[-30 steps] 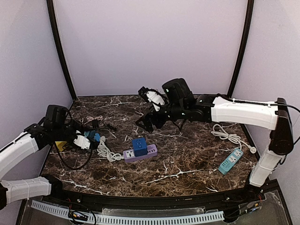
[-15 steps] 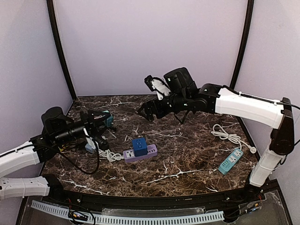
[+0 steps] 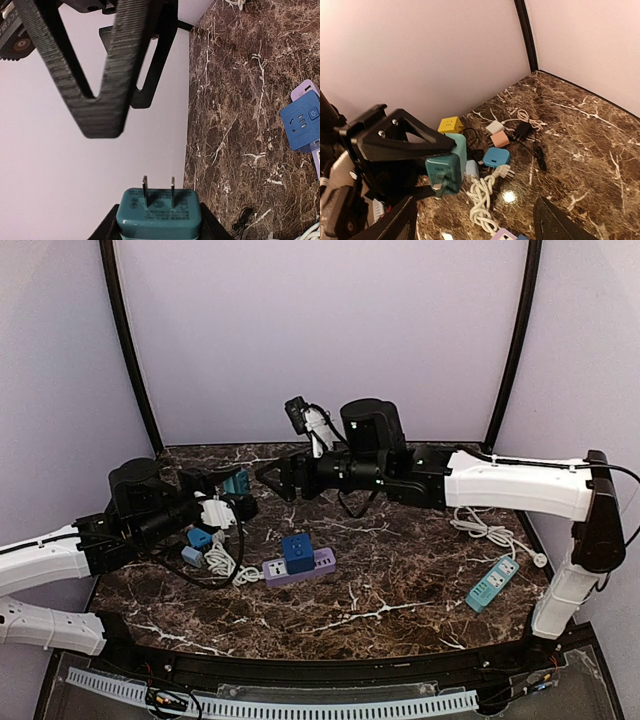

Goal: Insert the plug
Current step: Adjust the plug.

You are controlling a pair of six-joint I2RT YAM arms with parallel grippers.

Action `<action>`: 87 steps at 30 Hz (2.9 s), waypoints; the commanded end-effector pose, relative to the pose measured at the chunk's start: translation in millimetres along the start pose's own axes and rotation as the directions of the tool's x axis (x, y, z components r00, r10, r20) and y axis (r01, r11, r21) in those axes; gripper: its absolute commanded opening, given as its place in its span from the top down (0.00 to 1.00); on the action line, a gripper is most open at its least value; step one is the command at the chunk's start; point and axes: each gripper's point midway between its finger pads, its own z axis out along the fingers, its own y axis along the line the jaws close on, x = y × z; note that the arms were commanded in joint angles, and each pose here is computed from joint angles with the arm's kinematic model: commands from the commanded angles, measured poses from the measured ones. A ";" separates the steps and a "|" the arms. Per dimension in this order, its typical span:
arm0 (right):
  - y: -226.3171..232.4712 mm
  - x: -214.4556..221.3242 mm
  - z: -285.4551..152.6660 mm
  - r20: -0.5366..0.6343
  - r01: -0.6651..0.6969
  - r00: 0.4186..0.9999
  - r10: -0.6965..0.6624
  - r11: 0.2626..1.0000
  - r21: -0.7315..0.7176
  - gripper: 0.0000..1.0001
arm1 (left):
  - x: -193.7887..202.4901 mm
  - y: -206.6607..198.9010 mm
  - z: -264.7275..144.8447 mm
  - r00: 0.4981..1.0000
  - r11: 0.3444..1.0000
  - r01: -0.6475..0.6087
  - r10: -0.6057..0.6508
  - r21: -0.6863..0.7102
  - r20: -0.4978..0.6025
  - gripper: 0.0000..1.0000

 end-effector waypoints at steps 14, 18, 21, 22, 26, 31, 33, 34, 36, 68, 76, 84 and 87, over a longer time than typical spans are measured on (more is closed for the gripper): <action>13.9 18.2 26.9 -0.012 -0.153 0.988 0.153 0.977 -0.150 0.23 | -0.9 -6.7 -0.7 0.991 0.992 0.128 -0.127 0.003 -0.050 0.90; 12.7 21.8 27.9 -0.017 -0.152 0.988 0.151 0.979 -0.135 0.23 | -0.9 -14.6 -0.2 0.988 0.990 0.143 -0.141 0.020 -0.062 0.90; 12.3 24.1 31.5 -0.022 -0.149 0.989 0.147 0.979 -0.137 0.22 | -3.0 -15.7 1.8 0.987 0.988 0.151 -0.149 0.020 -0.058 0.90; 11.8 26.0 33.4 -0.027 -0.149 0.989 0.147 0.979 -0.137 0.22 | -3.4 -15.4 1.9 0.987 0.988 0.153 -0.152 0.018 -0.056 0.90; 10.8 26.5 37.9 -0.030 -0.148 0.989 0.145 0.979 -0.138 0.22 | -5.1 -18.5 0.9 0.988 0.989 0.149 -0.148 0.010 -0.032 0.91; 7.2 25.8 40.0 -0.024 -0.141 0.990 0.139 0.983 -0.118 0.25 | -6.7 -24.0 1.6 0.989 0.989 0.148 -0.148 0.017 -0.017 0.90; 7.7 27.2 41.8 -0.029 -0.144 0.990 0.141 0.982 -0.122 0.25 | -7.0 -23.4 1.8 0.988 0.988 0.151 -0.151 0.015 -0.015 0.90; 7.7 27.9 43.0 -0.032 -0.146 0.989 0.143 0.981 -0.125 0.25 | -7.1 -23.9 2.0 0.989 0.989 0.150 -0.150 0.016 -0.015 0.90; 9.4 26.3 44.7 -0.028 -0.148 0.989 0.145 0.980 -0.134 0.25 | -7.0 -24.8 2.5 0.989 0.989 0.149 -0.149 0.018 -0.015 0.90; 14.8 23.7 32.1 -0.027 -0.054 0.998 0.049 0.968 -0.245 1.00 | -29.2 -39.5 -15.3 0.841 0.811 0.532 -0.539 0.242 -0.043 0.21; 33.7 32.3 -16.7 0.047 0.208 0.977 -0.206 0.896 -0.393 1.00 | -48.5 -55.2 -50.7 0.542 0.459 0.789 -0.833 0.408 -0.111 0.16; 26.5 39.1 -20.6 0.068 0.244 0.968 -0.242 0.843 -0.480 1.00 | -28.3 -42.0 -36.7 0.340 0.236 0.864 -0.925 0.445 -0.169 0.18; 18.5 41.1 -13.4 0.055 0.258 0.964 -0.261 0.859 -0.442 1.00 | -23.2 -38.4 -29.2 0.304 0.197 0.855 -0.940 0.479 -0.155 0.20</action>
